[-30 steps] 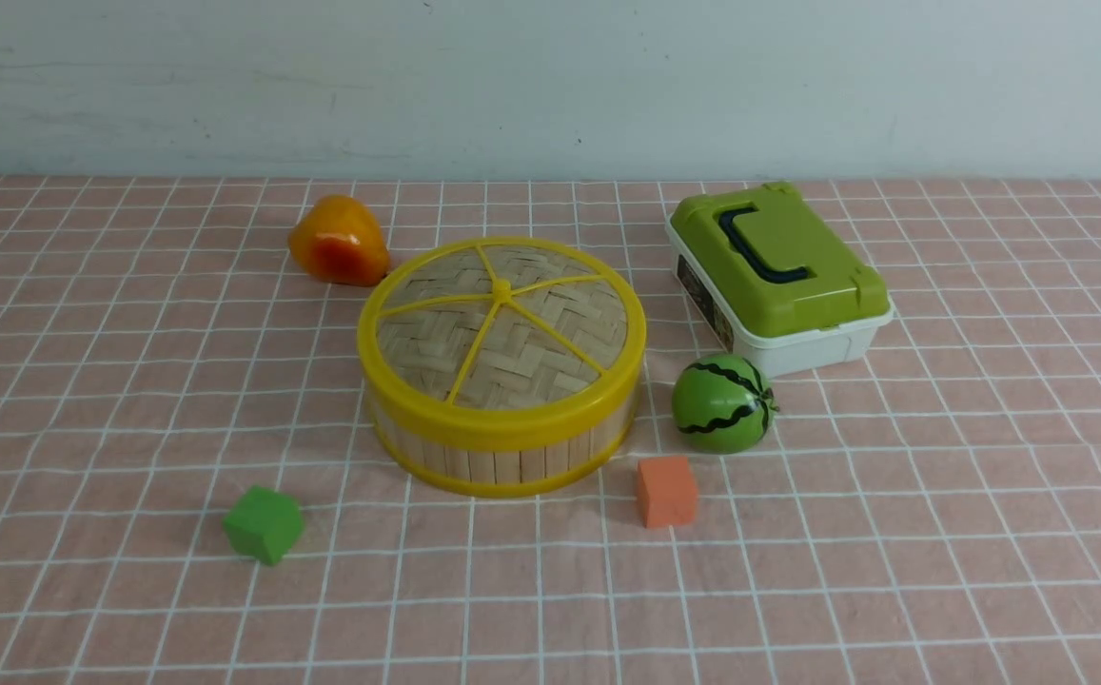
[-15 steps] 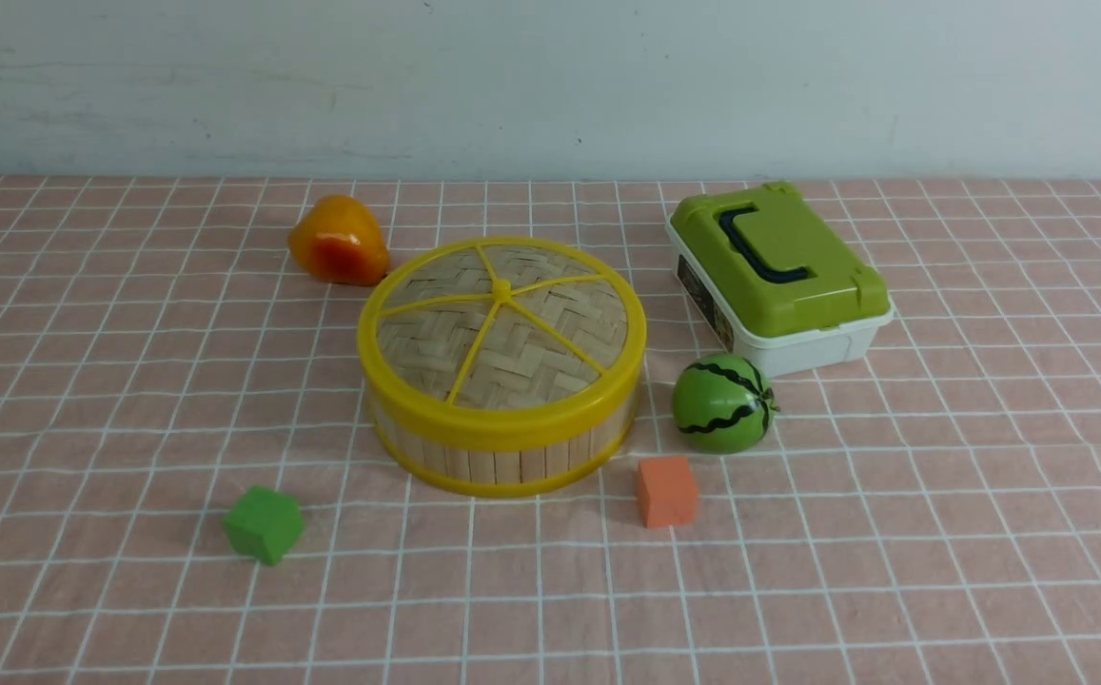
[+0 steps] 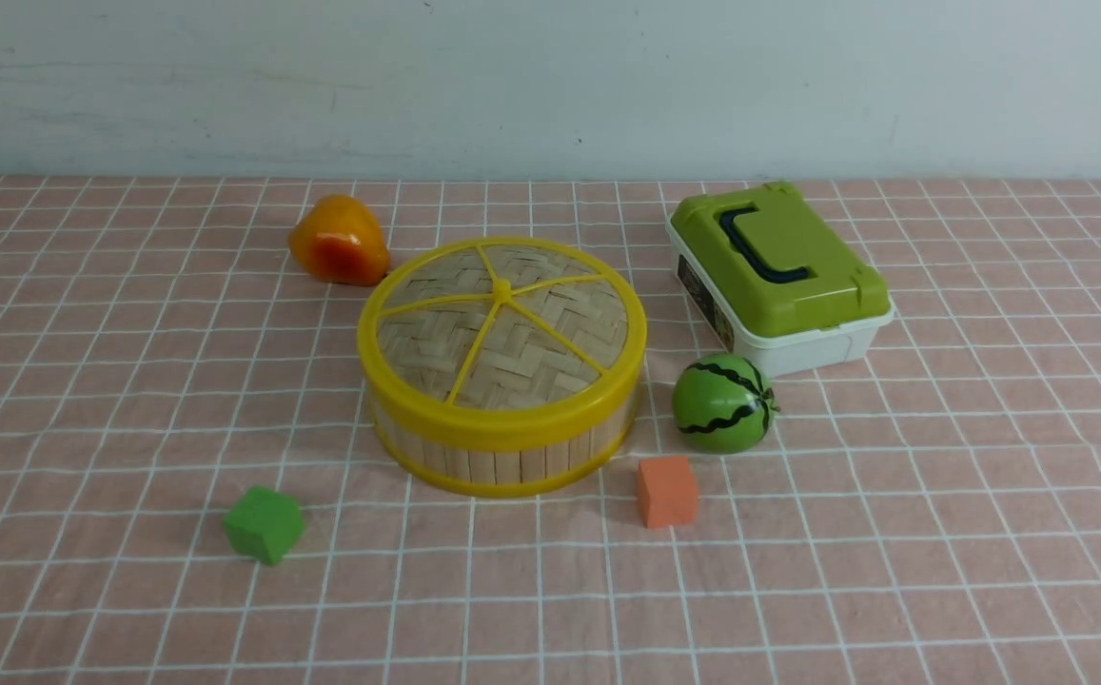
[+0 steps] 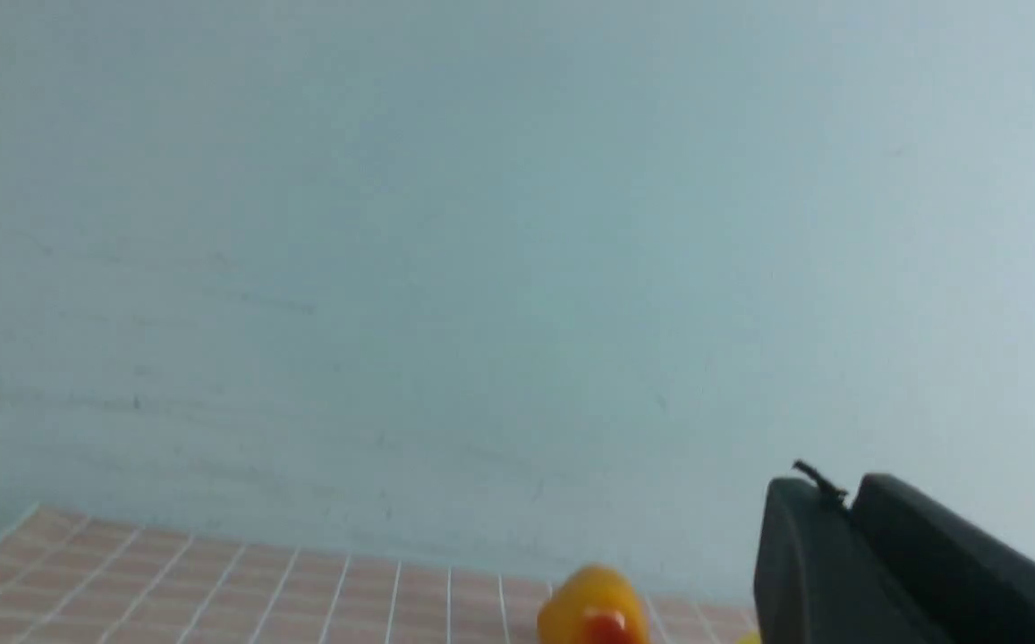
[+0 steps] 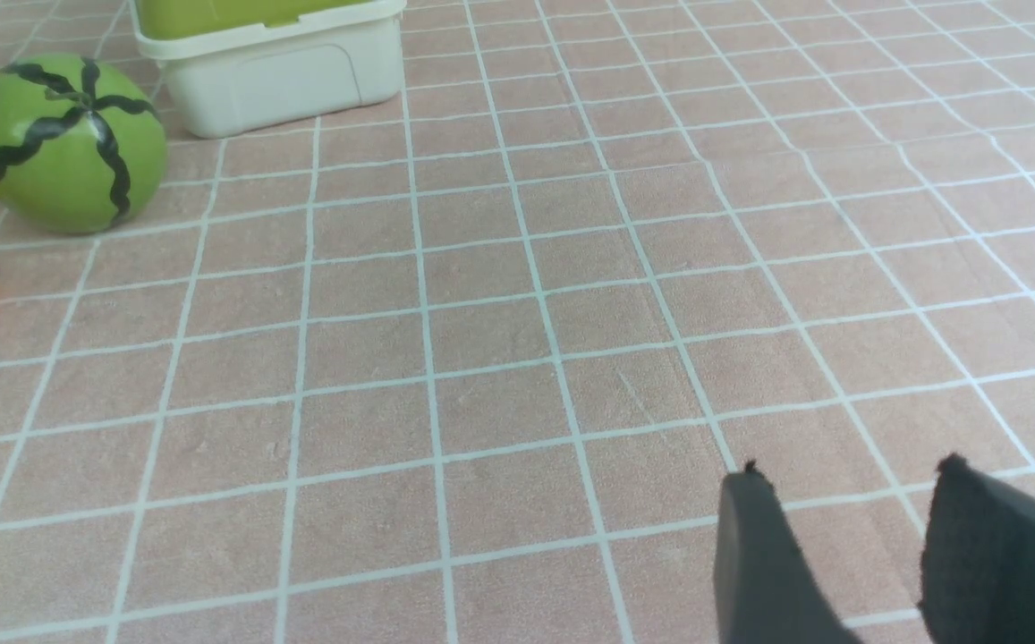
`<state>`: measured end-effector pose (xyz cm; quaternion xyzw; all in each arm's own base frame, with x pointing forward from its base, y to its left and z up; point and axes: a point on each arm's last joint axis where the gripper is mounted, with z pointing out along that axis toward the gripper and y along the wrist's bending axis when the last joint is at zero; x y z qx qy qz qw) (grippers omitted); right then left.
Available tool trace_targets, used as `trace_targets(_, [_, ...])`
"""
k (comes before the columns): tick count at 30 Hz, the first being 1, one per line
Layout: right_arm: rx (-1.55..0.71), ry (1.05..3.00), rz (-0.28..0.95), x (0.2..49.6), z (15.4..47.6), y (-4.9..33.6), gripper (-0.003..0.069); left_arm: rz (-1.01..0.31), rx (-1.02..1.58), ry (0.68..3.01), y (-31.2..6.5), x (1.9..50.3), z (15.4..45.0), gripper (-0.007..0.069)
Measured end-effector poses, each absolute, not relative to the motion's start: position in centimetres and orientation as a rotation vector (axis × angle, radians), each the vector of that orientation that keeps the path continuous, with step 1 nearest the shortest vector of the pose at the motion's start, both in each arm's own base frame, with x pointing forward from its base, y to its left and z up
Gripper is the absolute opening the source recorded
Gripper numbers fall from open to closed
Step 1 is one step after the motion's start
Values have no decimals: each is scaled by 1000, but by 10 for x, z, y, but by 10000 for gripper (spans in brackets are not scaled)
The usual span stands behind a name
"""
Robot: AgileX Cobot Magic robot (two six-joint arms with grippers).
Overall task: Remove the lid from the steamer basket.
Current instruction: Use the left arm to lift the lid of the steamer
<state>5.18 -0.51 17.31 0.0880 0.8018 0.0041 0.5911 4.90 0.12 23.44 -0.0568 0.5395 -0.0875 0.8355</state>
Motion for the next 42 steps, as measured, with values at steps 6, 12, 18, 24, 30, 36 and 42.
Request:
trace_targets(6, [205,1866,10,52,173,-5,241,-407,-229,904,3,39,252,71])
trace_targets(12, [205,1866,10,52,173,-5,241,-520,-261,879,2,22,313,71])
trace_targets(18, [205,1866,10,52,173,-5,241,-358,-199,1186,-2,39,383,71])
trace_targets(24, [205,1866,10,52,173,-5,241,-321,-215,1547,-6,98,403,71])
trace_targets(30, [205,1866,10,52,173,-5,241,-420,-283,2094,-20,171,379,74])
trace_targets(36, [205,1866,10,52,173,-5,241,-756,-197,2528,-50,235,334,75])
trace_targets(42, [205,1866,10,52,173,-5,241,-869,12,2701,-93,277,314,75])
